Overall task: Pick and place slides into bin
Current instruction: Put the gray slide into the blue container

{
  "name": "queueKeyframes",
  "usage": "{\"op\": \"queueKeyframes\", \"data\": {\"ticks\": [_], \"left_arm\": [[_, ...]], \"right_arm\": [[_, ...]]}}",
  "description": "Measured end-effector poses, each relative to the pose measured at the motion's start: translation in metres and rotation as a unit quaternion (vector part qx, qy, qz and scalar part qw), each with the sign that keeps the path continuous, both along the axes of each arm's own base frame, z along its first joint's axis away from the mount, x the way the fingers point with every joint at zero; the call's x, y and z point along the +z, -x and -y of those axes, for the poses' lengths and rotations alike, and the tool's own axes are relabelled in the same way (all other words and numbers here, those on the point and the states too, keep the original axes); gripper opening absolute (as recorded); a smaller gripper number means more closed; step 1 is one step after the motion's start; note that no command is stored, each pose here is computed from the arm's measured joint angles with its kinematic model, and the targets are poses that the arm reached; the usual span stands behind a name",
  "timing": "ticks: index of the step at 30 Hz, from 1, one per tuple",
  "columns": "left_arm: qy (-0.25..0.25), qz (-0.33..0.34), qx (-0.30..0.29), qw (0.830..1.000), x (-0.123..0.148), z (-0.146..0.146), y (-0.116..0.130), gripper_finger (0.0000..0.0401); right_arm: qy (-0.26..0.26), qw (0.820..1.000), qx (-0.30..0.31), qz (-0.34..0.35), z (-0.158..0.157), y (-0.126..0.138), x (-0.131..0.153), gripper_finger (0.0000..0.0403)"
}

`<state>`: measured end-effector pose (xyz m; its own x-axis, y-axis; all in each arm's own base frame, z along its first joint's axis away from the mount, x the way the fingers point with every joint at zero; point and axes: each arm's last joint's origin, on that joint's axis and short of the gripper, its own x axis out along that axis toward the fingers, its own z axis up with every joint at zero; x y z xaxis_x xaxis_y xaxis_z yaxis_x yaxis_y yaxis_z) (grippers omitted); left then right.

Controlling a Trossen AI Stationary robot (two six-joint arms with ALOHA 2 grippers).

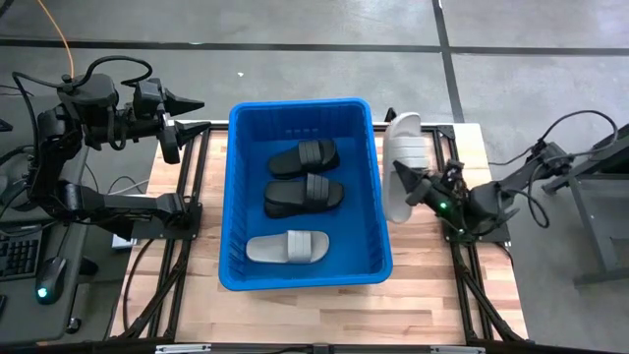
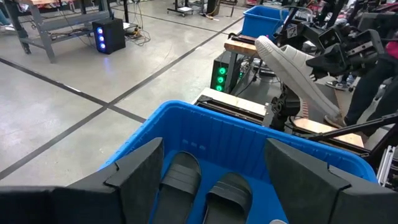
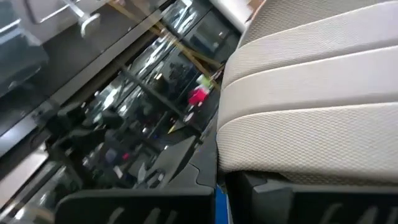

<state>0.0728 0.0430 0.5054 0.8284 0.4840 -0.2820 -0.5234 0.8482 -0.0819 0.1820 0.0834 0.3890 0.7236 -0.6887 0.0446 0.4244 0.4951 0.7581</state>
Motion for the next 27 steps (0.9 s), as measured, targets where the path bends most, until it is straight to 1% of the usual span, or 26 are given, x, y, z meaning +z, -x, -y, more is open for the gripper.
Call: {"op": "queueKeyframes", "data": {"ticks": [6, 9, 10, 12, 15, 18, 23, 27], "left_arm": [[0.0, 0.0, 0.0, 1.0, 0.0, 0.0, 0.0, 0.0266], [-0.012, 0.021, 0.0, 1.0, 0.004, -0.001, -0.002, 0.0266], [-0.008, 0.03, 0.002, 1.0, 0.006, -0.003, -0.004, 0.0266], [0.005, 0.045, 0.007, 0.999, 0.007, -0.004, -0.007, 0.0266], [0.026, 0.05, 0.008, 0.998, 0.006, -0.007, -0.012, 0.0266], [0.06, 0.06, -0.015, 0.996, 0.005, -0.008, -0.018, 0.0266], [0.08, 0.065, -0.028, 0.994, 0.005, -0.014, -0.029, 0.0266], [0.113, 0.056, -0.061, 0.99, 0.001, -0.02, -0.044, 0.0266]], "right_arm": [[-0.013, 0.999, 0.038, 0.016, 0.007, -0.028, -0.009, 0.0], [-0.03, 0.997, 0.059, 0.028, 0.01, -0.041, -0.015, 0.0], [-0.037, 0.997, 0.063, 0.034, 0.011, -0.046, -0.018, 0.0], [-0.044, 0.996, 0.07, 0.045, 0.012, -0.055, -0.021, 0.0], [-0.04, 0.995, 0.069, 0.053, 0.013, -0.069, -0.026, 0.0], [-0.036, 0.995, 0.062, 0.072, 0.016, -0.079, -0.027, 0.0], [-0.007, 0.993, 0.067, 0.097, 0.024, -0.091, -0.025, 0.0], [0.002, 0.99, 0.079, 0.117, 0.034, -0.094, -0.022, 0.0]]}}
